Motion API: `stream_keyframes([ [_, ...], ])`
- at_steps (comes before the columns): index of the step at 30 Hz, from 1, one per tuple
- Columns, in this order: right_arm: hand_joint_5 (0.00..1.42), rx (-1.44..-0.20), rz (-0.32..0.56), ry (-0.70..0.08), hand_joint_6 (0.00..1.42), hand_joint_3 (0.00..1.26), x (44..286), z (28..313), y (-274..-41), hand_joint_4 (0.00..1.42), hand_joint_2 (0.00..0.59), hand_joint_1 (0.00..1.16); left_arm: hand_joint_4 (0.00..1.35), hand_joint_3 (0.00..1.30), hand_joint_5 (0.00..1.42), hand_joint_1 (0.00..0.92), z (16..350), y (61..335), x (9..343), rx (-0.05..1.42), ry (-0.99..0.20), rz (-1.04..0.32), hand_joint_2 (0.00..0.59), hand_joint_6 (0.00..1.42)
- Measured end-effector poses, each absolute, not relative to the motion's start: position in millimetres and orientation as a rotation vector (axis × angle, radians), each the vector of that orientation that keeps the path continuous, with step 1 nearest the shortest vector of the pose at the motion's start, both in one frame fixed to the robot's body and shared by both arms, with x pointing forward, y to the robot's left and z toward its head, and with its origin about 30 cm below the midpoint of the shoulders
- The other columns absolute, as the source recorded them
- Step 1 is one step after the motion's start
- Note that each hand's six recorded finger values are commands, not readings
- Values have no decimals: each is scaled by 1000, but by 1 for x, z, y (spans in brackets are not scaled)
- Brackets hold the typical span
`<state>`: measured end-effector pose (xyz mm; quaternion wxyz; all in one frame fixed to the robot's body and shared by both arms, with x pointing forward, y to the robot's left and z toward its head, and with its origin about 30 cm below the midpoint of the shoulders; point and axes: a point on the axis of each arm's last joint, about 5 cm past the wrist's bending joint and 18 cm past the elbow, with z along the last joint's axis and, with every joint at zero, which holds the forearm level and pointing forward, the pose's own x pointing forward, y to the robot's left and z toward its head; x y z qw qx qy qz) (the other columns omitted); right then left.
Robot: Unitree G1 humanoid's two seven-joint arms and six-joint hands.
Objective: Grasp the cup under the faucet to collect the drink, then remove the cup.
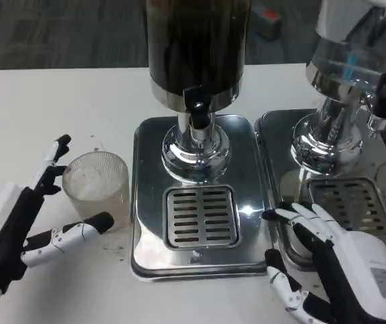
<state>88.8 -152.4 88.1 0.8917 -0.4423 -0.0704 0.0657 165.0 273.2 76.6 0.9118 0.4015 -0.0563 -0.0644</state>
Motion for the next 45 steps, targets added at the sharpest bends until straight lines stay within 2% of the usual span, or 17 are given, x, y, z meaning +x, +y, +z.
stream_keyframes([
  [25,147,-889,139,-140,263,303,90,88,-152,183,497,360,18,0,166,166,70,280,187,736,-47,-194,1,303],
  [45,179,-873,146,-110,285,303,84,87,-151,197,480,360,29,0,179,191,68,277,199,761,-30,-205,5,308],
])
